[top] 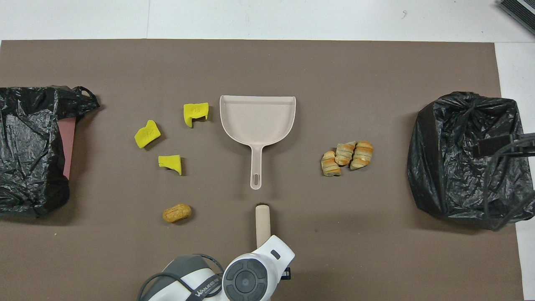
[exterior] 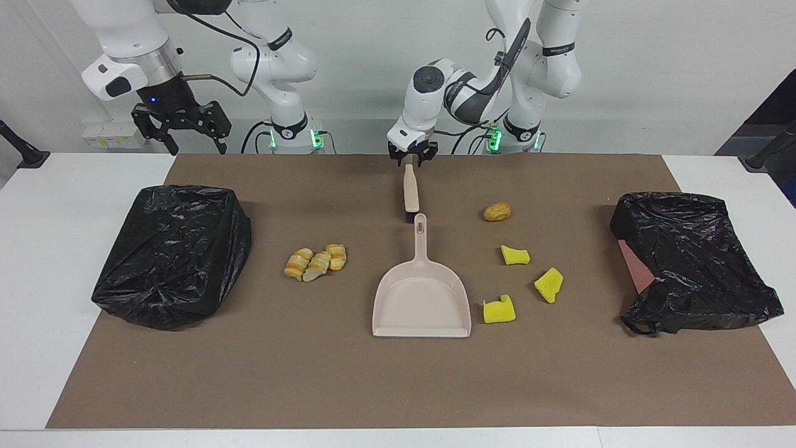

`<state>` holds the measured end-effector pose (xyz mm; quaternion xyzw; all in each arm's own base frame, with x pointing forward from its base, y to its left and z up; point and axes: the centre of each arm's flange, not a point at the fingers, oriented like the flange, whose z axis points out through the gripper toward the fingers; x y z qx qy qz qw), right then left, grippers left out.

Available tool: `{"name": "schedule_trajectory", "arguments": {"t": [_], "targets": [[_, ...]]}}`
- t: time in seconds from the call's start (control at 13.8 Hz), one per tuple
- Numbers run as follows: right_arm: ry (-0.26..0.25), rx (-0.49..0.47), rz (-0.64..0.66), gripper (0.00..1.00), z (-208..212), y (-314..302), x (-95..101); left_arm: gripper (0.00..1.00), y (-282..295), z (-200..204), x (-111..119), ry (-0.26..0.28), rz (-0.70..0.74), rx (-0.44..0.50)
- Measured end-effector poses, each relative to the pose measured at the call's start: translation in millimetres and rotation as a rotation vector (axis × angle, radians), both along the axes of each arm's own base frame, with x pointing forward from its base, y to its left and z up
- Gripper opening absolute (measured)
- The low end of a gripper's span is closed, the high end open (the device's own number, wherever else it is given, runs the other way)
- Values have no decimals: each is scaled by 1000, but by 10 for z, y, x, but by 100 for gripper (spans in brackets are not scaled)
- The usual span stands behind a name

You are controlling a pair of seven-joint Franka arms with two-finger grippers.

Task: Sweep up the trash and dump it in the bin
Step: 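Grasp the beige brush handle with the left gripper and lift it, then grasp the dustpan handle with the right gripper while the left gripper carries the brush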

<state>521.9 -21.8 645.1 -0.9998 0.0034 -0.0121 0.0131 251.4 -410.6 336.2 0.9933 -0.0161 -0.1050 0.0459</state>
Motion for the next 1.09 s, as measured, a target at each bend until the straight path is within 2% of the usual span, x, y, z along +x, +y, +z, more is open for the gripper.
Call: {"name": "schedule_trajectory", "arguments": {"t": [0.07,0.14,0.36,0.51,0.65,0.94,1.09], "targets": [[0,0,0,100,0,0,0,31,-3,-7,-13,4,0,0],[0,0,0,100,0,0,0,26,-4,-7,-13,5,2,-1],[0,0,0,100,2,0,-2,26,78,66,101,42,25,21],[-2,0,2,100,13,7,-9,26,169,264,261,90,44,48],[-3,0,14,100,37,66,-26,26,315,510,446,112,78,49],[4,-1,62,100,-20,381,-34,26,778,893,789,102,168,39],[-20,6,46,100,-202,729,46,26,1097,1046,1072,90,236,47]]}}
